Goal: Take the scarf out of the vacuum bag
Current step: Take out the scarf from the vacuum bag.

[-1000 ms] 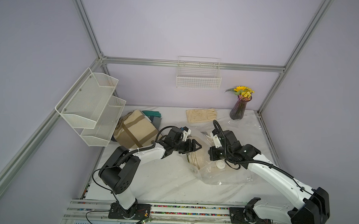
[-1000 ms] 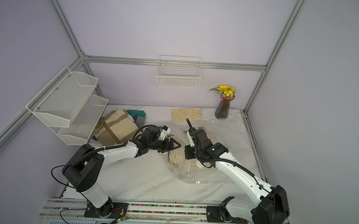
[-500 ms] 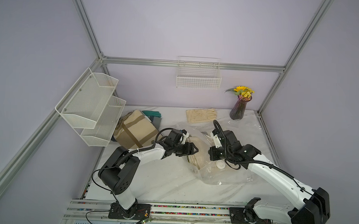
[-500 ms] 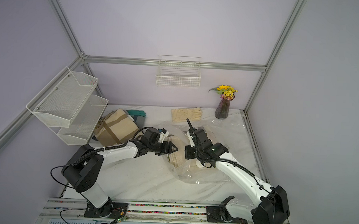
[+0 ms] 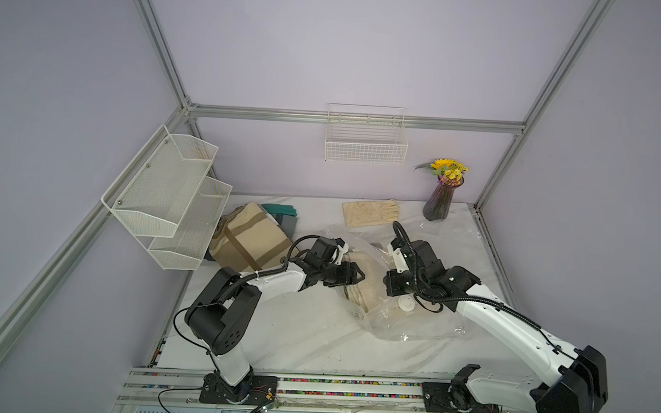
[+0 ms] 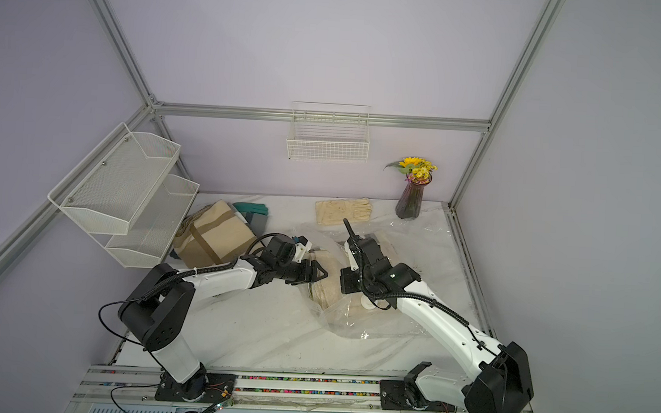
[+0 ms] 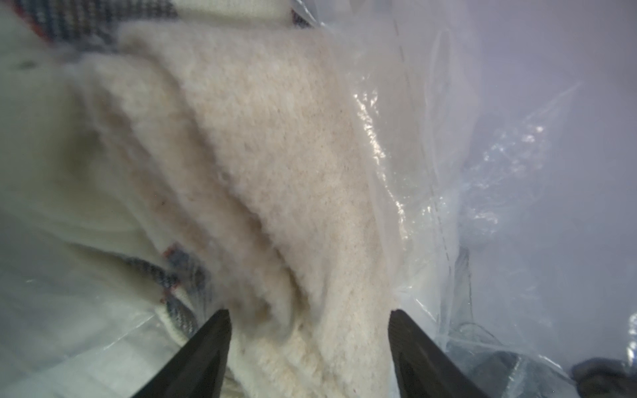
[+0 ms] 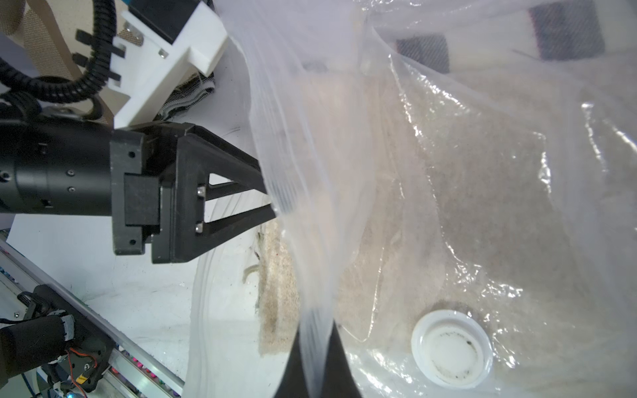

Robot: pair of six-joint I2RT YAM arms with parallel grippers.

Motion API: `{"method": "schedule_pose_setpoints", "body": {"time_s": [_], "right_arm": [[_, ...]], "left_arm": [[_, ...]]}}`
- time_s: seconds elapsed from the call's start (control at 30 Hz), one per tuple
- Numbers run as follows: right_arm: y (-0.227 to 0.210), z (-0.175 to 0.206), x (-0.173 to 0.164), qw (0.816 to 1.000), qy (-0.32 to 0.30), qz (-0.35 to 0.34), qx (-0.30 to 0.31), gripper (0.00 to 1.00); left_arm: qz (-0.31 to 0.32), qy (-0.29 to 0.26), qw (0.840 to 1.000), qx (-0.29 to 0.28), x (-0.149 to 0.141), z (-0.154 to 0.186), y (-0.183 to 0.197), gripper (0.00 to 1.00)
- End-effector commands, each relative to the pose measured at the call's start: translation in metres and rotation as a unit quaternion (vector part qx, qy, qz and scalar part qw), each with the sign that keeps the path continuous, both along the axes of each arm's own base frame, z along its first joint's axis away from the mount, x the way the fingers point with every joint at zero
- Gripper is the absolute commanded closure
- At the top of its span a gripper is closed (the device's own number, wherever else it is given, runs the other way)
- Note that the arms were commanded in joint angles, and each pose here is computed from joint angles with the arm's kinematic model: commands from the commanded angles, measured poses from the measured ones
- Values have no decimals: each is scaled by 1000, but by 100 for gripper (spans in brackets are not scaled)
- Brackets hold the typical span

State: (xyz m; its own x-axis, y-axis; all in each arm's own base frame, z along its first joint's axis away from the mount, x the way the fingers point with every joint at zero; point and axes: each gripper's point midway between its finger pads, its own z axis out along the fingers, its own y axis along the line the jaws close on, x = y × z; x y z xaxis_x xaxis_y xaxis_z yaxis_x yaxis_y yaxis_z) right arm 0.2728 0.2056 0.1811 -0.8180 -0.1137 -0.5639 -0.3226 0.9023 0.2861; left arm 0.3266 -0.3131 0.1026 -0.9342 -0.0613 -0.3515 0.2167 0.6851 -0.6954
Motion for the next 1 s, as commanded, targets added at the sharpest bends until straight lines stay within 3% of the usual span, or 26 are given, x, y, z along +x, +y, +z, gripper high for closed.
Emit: {"method": "schedule_pose_setpoints", "body": {"time_s": [0.0, 0.3, 0.8, 0.97], "right_arm": [[-3, 2, 1, 1000, -2, -7, -2, 100], [-3, 2, 2, 1000, -3, -8, -2, 100], [-3, 0, 2, 1000, -1, -9, -6, 100], [-3, -2, 2, 1000, -1, -8, -5, 100]], "left_arm": [[-18, -21, 1000, -13, 6, 10, -7, 27], [-25, 14, 1000, 10, -3, -15, -4, 33], [-90, -33, 994, -60, -11, 48, -44, 34], [-90, -21, 995, -43, -13, 36, -44, 35]]}}
